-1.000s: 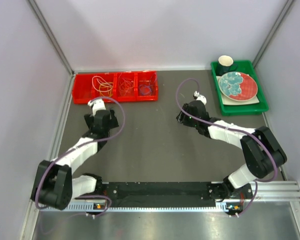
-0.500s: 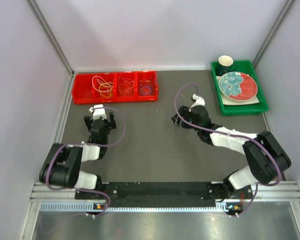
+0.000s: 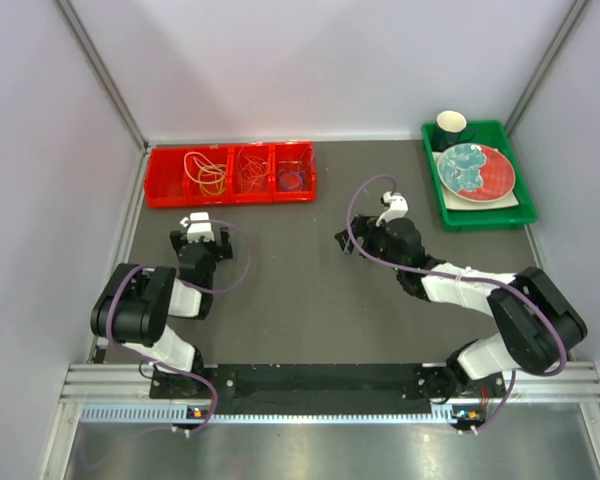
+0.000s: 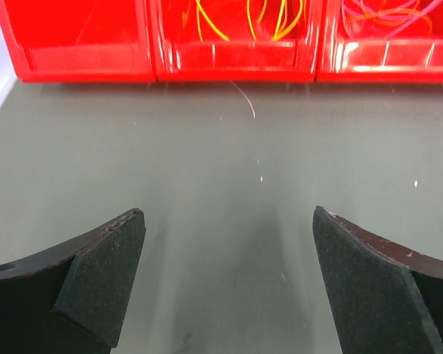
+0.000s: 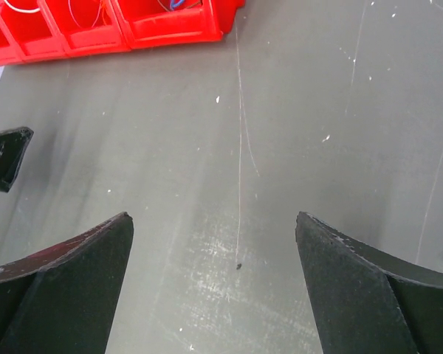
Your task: Untangle the cables
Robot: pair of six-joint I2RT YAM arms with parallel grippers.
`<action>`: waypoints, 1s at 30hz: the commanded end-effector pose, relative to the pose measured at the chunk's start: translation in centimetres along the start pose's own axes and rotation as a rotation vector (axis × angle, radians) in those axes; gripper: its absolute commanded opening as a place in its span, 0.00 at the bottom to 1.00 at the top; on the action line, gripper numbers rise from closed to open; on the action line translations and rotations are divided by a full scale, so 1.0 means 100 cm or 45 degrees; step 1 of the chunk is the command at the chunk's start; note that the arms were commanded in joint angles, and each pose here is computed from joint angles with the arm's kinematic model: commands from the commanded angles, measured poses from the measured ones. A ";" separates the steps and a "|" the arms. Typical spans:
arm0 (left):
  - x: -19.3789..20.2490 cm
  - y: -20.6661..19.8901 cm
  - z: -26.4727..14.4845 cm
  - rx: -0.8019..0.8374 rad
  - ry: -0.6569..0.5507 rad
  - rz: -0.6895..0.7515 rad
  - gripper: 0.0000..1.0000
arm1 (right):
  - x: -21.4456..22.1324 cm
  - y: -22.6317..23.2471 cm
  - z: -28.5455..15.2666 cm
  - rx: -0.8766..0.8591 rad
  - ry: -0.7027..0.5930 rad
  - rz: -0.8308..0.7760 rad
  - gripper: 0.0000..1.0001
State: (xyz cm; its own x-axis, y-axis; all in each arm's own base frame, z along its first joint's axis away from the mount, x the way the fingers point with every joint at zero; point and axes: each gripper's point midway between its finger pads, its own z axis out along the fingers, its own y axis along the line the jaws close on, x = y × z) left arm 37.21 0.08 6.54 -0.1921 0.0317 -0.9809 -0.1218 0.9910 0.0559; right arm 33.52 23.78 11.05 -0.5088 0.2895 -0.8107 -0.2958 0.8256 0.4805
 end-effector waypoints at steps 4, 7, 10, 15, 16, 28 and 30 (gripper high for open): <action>-0.026 0.003 0.011 -0.015 -0.100 -0.035 0.99 | -0.020 0.019 -0.001 -0.065 -0.065 -0.011 0.90; -0.024 0.002 0.012 -0.011 -0.090 -0.033 0.99 | -0.021 0.020 -0.001 -0.061 -0.062 -0.005 0.90; -0.024 0.003 0.012 -0.010 -0.088 -0.033 0.99 | -0.020 0.022 0.001 -0.062 -0.037 -0.001 0.91; -0.024 0.002 0.012 -0.007 -0.088 -0.035 0.99 | -0.011 0.051 0.005 -0.239 0.103 -0.058 0.97; -0.024 0.003 0.012 -0.008 -0.086 -0.034 0.99 | -0.011 0.054 0.004 -0.265 0.095 -0.063 0.99; -0.023 0.002 0.012 -0.007 -0.086 -0.034 0.99 | -0.007 0.064 0.006 -0.343 0.115 -0.053 0.99; -0.023 0.003 0.012 -0.009 -0.086 -0.032 0.99 | -0.008 0.066 0.006 -0.350 0.115 -0.053 0.99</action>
State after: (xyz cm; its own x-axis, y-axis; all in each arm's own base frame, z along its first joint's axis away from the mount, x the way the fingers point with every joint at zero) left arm 37.74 0.42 7.07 -0.1786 0.0273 -0.9835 -0.1292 0.9903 0.0509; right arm 32.19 27.80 12.71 -0.5839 0.2050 -0.7855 -0.4639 0.7098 0.5301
